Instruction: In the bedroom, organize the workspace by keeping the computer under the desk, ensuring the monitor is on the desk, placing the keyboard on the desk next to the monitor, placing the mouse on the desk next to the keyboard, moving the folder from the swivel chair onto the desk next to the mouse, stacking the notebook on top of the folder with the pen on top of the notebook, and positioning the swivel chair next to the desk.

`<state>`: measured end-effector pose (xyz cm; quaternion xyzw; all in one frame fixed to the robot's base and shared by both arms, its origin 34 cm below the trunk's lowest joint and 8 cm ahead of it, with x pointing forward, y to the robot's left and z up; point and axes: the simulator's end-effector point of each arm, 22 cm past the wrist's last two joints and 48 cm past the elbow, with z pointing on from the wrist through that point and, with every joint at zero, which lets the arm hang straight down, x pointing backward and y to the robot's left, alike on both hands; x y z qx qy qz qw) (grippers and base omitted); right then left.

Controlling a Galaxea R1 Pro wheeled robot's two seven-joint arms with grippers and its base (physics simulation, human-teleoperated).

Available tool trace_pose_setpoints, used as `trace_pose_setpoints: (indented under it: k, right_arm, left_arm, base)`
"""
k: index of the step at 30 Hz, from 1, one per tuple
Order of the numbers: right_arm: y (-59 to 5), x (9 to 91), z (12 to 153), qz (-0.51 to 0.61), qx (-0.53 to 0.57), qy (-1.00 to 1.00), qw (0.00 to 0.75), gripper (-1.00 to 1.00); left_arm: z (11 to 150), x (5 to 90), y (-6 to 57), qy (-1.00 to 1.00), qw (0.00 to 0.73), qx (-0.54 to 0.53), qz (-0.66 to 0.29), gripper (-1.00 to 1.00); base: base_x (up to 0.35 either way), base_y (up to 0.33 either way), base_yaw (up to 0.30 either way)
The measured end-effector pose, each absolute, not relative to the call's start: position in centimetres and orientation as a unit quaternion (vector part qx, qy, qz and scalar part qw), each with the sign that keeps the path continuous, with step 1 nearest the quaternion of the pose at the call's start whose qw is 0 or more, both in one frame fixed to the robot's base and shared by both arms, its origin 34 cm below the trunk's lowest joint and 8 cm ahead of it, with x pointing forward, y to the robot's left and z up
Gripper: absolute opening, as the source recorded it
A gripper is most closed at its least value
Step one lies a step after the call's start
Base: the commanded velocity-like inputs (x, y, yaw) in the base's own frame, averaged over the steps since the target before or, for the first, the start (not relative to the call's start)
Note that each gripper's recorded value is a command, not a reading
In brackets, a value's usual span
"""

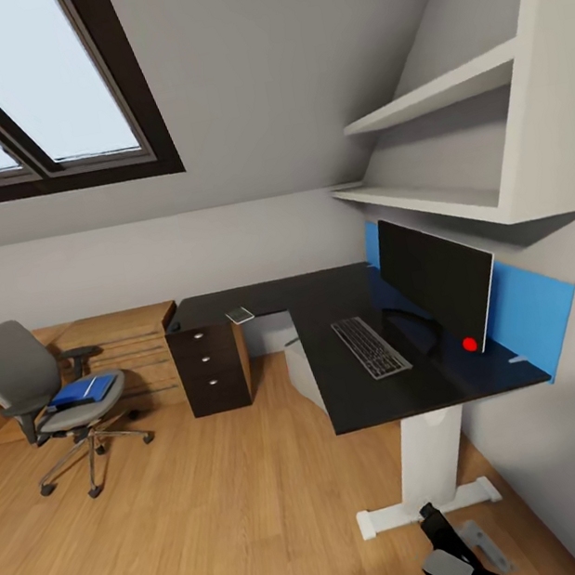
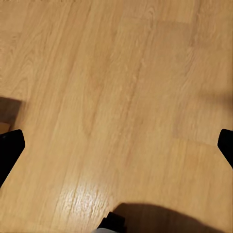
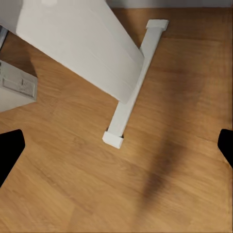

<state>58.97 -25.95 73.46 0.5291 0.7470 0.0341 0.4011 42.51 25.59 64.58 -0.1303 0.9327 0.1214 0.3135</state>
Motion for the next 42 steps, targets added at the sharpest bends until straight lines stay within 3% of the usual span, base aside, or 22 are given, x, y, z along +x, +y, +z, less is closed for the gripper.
trace_pose_setpoints:
  k: [12, 42]
  right_arm:
    - [-33.1, 53.4, 71.6, -0.042, 0.528, 0.760, 0.377, 1.00]
    - [-29.9, 50.6, 70.6, -0.038, 0.495, 0.790, 0.359, 1.00]
  left_arm:
    - [65.8, 42.2, 25.5, 0.933, 0.313, -0.130, 0.121, 1.00]
    - [66.8, 42.0, 25.6, 0.931, 0.317, -0.132, 0.121, 1.00]
  base:
    - [0.000, 0.000, 0.000]
    - [0.000, 0.000, 0.000]
